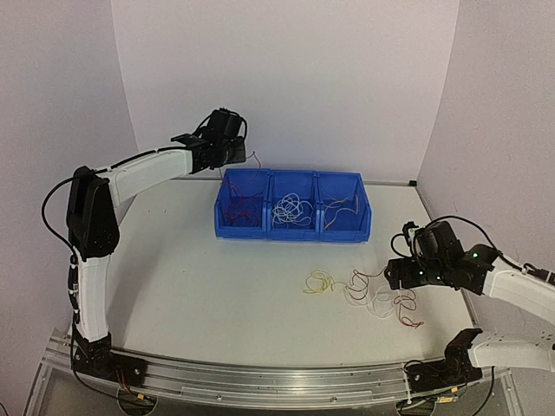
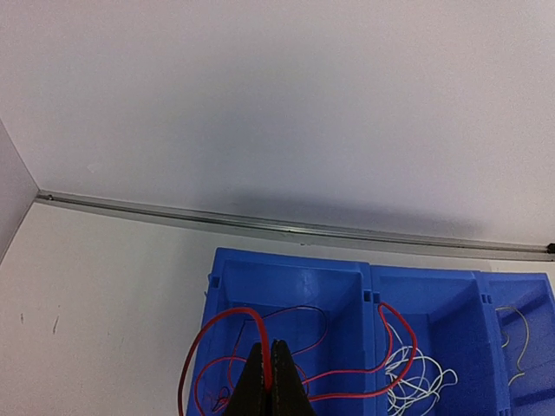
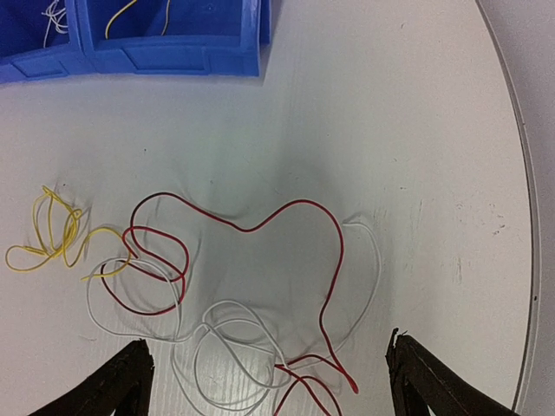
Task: Untangle the cables
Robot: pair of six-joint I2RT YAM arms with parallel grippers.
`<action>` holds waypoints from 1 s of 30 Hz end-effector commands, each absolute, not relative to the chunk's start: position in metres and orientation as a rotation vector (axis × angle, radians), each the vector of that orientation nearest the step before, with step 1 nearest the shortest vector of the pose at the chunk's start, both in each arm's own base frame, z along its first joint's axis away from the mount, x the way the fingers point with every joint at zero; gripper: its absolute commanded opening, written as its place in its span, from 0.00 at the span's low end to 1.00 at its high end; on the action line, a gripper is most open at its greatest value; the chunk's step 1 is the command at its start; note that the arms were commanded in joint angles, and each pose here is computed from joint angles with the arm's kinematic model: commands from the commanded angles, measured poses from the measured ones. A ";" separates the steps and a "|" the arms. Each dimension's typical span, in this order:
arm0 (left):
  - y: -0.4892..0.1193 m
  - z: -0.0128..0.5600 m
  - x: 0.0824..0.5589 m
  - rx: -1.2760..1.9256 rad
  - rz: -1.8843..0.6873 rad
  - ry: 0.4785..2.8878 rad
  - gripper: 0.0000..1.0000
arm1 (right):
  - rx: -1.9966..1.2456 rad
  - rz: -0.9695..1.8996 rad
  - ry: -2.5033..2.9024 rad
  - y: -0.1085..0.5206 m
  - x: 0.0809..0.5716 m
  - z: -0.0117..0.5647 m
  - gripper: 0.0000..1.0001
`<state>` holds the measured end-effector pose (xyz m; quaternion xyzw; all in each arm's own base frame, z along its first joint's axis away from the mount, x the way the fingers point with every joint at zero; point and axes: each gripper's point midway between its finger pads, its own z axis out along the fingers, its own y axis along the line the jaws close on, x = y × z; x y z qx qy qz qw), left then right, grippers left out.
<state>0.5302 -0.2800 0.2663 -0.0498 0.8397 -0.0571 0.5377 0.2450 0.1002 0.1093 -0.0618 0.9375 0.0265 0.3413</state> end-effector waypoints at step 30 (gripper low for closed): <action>-0.315 0.160 0.556 -0.124 -0.230 2.233 0.23 | -0.119 0.135 2.424 0.099 0.235 0.113 0.91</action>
